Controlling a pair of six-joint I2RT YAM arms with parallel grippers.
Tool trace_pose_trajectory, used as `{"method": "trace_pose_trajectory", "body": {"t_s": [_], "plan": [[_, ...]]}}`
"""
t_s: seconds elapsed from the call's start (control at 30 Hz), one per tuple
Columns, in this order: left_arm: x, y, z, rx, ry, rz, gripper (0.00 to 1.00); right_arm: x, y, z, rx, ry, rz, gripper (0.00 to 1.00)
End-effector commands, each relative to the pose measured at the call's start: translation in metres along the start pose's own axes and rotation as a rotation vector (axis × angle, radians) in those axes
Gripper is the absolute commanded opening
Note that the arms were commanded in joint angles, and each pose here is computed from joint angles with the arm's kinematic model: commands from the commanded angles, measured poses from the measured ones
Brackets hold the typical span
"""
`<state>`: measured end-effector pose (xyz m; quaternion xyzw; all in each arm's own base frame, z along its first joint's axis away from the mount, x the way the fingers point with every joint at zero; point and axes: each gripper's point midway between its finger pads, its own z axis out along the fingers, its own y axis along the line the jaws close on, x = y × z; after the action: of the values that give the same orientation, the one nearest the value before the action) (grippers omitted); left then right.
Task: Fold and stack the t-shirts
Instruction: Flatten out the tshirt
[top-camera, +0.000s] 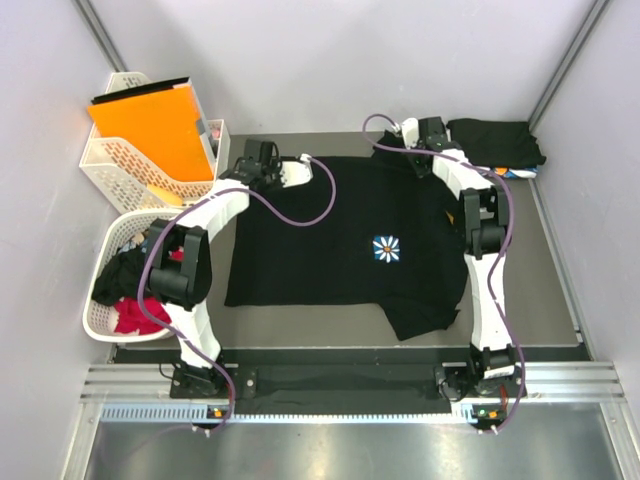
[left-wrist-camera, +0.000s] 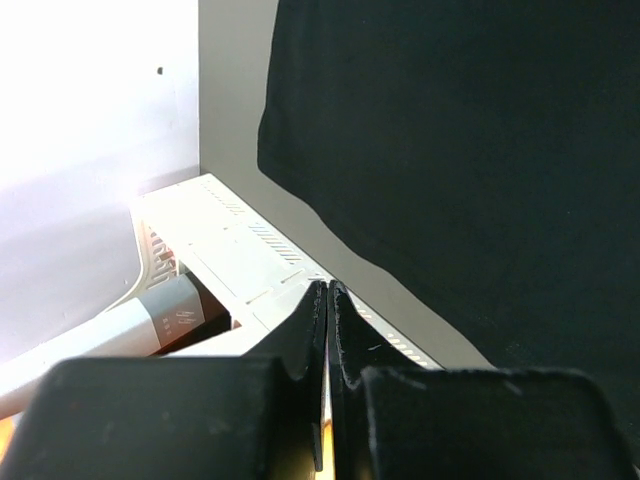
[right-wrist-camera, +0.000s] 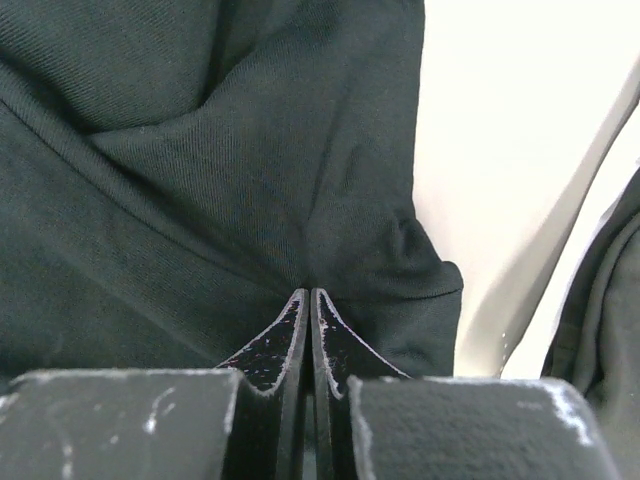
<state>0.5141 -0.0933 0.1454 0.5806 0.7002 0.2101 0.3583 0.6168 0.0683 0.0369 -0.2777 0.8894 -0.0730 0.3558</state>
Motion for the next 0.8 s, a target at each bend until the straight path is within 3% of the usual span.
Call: {"method": "trace_pose_trajectory", "body": {"t_s": [0.0,0.27,0.33,0.37,0.47,0.57,0.67,0.77], "plan": [[-0.010,0.019,-0.012,-0.054,-0.042,-0.004,0.00,0.013,-0.012,-0.024,0.025,0.067,0.011,0.00],[-0.009,0.005,-0.014,0.010,-0.047,-0.003,0.00,0.039,0.005,-0.046,-0.023,0.122,-0.029,0.00],[-0.003,-0.011,-0.008,0.056,-0.036,0.023,0.00,0.037,0.000,-0.047,0.003,0.114,-0.055,0.11],[-0.003,-0.018,-0.005,0.075,-0.045,0.030,0.00,0.034,-0.004,-0.046,0.016,0.107,-0.064,0.26],[0.003,-0.040,0.008,0.132,-0.036,0.057,0.04,0.013,-0.021,-0.045,0.071,0.066,-0.089,0.56],[0.002,-0.045,0.018,0.140,-0.035,0.058,0.17,-0.017,-0.041,-0.052,0.136,0.003,-0.100,0.67],[-0.001,-0.044,0.028,0.125,-0.042,0.040,0.24,-0.045,-0.056,-0.068,0.191,-0.059,-0.109,0.68],[-0.003,-0.044,0.027,0.127,-0.044,0.034,0.22,-0.060,-0.061,-0.095,0.200,-0.109,-0.102,0.68]]}}
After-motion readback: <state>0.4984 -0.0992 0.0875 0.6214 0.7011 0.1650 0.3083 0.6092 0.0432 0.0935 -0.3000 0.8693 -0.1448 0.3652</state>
